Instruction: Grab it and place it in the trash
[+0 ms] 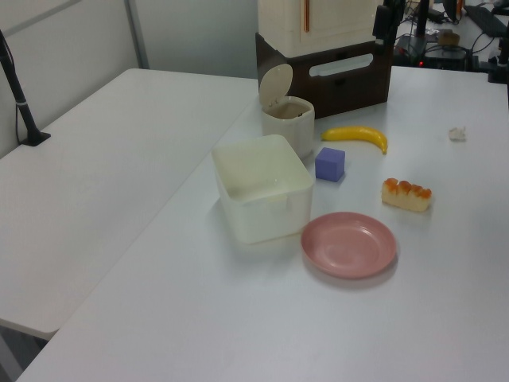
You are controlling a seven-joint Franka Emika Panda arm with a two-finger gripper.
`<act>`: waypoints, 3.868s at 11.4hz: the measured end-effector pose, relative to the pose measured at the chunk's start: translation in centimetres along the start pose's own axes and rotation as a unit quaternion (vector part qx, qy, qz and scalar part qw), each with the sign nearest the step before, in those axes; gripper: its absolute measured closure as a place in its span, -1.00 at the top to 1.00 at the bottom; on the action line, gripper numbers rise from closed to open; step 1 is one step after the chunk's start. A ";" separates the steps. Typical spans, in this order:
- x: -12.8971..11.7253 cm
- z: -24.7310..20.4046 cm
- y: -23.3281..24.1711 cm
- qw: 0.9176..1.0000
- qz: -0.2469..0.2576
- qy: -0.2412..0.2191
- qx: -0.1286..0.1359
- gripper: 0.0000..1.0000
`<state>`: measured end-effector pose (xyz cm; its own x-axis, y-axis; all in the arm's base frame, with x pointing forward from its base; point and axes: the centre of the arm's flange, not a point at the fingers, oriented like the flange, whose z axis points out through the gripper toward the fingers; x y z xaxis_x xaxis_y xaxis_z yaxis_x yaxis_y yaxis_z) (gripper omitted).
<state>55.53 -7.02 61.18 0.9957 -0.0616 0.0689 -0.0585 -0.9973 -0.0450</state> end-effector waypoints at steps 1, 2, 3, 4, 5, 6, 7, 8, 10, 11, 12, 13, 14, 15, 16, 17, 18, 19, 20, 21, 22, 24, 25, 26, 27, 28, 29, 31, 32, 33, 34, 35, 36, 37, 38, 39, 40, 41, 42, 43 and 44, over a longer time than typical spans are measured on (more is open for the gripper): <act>0.0 0.0 0.0 1.000 0.000 0.000 0.000 1.00; 0.0 0.0 0.3 1.000 0.001 0.000 -0.003 1.00; -0.1 -0.1 0.7 1.000 0.004 0.000 -0.004 1.00; -0.1 -0.1 0.9 1.000 0.006 0.001 -0.004 1.00; -0.1 -0.1 1.0 1.000 0.006 0.001 -0.004 1.00; -0.1 -0.1 1.0 1.000 0.006 0.001 -0.007 1.00; -0.1 -0.1 1.0 1.000 0.005 0.000 -0.009 1.00; -0.1 -0.1 1.1 1.000 0.003 0.000 -0.010 1.00; -0.1 -0.1 1.1 1.000 0.000 0.000 -0.010 1.00; -0.1 -0.1 1.1 1.000 -0.002 0.000 -0.010 1.00; -0.1 -0.1 1.1 1.000 -0.003 0.000 -0.010 1.00; -0.1 -0.1 1.1 1.000 -0.004 0.000 -0.010 1.00; -0.1 -0.1 1.1 1.000 -0.004 0.000 -0.010 1.00; -0.1 -0.2 1.1 1.000 -0.005 0.000 -0.010 1.00; -0.1 -0.2 1.1 1.000 -0.005 0.000 -0.010 1.00; -0.1 -0.2 1.1 1.000 -0.006 0.000 -0.010 1.00; -0.1 -0.2 1.1 1.000 -0.006 0.000 -0.011 1.00; -0.1 -0.2 1.1 1.000 -0.006 0.000 -0.011 1.00; -0.1 -0.2 1.1 1.000 -0.007 0.000 -0.010 1.00; -0.2 -0.2 1.1 1.000 -0.007 0.001 -0.010 1.00; -0.2 -0.3 1.1 1.000 -0.007 0.002 -0.010 1.00; -0.2 -0.4 1.1 1.000 -0.007 0.002 -0.010 1.00; -0.2 -0.4 1.1 1.000 -0.007 0.002 -0.010 1.00; -0.2 -0.4 1.1 1.000 -0.008 0.002 -0.010 1.00; -0.2 -0.3 1.1 1.000 -0.008 0.002 -0.010 1.00; -0.2 -0.3 1.1 1.000 -0.008 0.002 -0.010 1.00; -0.2 -0.3 1.1 1.000 -0.008 0.002 -0.010 1.00; -0.3 -0.3 1.1 1.000 -0.008 0.001 -0.010 1.00; -0.3 -0.3 1.1 1.000 -0.008 0.001 -0.010 1.00; -0.4 -0.2 1.1 1.000 -0.008 0.000 -0.010 1.00; -0.6 -0.1 1.1 1.000 -0.007 -0.002 -0.009 1.00; -0.8 0.1 1.1 1.000 -0.007 -0.004 -0.009 1.00; -1.0 0.1 1.2 1.000 -0.007 -0.005 -0.008 1.00; -1.2 0.2 1.2 1.000 -0.006 -0.006 -0.008 1.00; -1.3 0.2 1.3 1.000 -0.006 -0.006 -0.008 1.00; -1.4 0.1 1.4 1.000 -0.005 -0.006 -0.007 1.00; -1.5 0.1 1.6 1.000 -0.003 -0.006 -0.007 1.00; -1.8 0.2 2.0 1.000 0.001 -0.002 -0.007 1.00; -2.2 0.7 2.4 1.000 0.003 0.007 -0.006 1.00; -3.0 1.5 2.6 1.000 0.005 0.013 -0.005 1.00; -4.0 2.5 2.7 1.000 0.007 0.014 -0.002 1.00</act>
<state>51.56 -9.41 58.25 0.9924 -0.0759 0.0970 -0.0722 -0.9965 -0.0418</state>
